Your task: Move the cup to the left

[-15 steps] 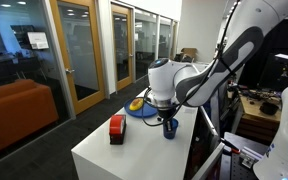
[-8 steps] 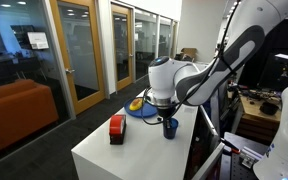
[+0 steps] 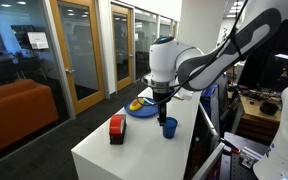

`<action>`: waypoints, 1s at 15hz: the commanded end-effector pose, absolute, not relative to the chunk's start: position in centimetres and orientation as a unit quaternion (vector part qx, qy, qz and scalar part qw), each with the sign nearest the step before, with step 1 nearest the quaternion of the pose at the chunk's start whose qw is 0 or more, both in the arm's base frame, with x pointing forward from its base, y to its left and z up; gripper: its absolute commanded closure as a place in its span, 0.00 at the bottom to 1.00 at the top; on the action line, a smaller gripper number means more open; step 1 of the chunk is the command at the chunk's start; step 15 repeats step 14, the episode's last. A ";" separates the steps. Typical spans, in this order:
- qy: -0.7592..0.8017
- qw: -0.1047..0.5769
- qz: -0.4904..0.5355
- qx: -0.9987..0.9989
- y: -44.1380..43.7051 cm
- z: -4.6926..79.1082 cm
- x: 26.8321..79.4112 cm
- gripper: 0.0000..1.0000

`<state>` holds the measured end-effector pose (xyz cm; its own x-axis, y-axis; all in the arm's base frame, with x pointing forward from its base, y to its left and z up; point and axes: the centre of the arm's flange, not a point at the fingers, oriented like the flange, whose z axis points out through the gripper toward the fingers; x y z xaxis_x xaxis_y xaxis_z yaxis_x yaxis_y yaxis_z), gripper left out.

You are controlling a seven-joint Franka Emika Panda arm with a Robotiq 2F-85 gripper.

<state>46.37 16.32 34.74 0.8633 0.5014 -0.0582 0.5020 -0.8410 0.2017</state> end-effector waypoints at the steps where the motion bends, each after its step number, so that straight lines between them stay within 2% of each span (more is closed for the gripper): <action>1: 0.214 0.100 0.019 0.972 16.2 38.5 47.0 0.00; 9: 0.028 0.030 0.044 0.998 9.8 43.7 50.6 0.00; 15: 0.014 0.034 0.046 0.998 8.1 43.6 50.5 0.00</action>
